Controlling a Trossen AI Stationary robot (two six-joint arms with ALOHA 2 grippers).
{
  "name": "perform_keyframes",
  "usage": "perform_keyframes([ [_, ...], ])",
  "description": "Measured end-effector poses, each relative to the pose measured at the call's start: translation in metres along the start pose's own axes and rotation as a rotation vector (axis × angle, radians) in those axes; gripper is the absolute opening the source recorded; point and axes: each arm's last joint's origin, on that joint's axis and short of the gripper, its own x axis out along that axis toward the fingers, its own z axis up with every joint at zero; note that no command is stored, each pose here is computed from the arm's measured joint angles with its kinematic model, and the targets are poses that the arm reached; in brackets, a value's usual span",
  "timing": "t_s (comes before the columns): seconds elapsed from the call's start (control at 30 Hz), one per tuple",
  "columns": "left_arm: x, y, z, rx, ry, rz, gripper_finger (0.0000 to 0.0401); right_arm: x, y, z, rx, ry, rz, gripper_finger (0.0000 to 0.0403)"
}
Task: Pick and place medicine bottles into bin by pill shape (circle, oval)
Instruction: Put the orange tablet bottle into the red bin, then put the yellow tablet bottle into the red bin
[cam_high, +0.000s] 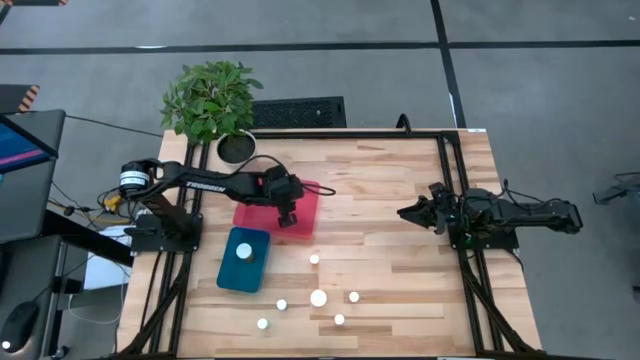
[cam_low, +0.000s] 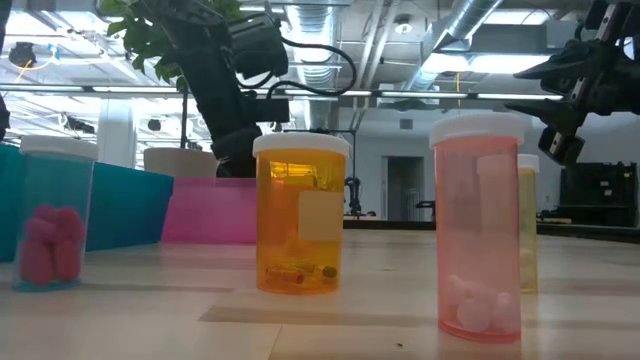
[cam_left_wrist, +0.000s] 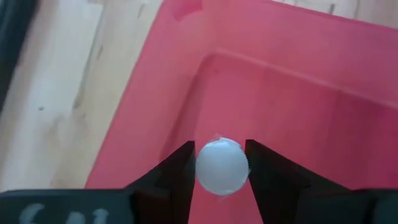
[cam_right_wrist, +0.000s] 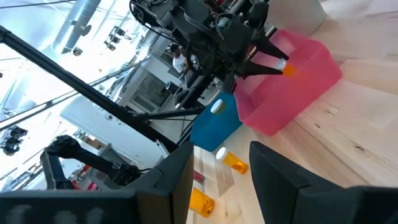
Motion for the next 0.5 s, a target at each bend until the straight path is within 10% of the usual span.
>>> perform_keyframes([
  [0.5,-0.016,0.004,0.011,-0.055,-0.018,-0.007,0.0235,0.0,0.0,0.0,0.0,0.001,0.0,0.0168],
])
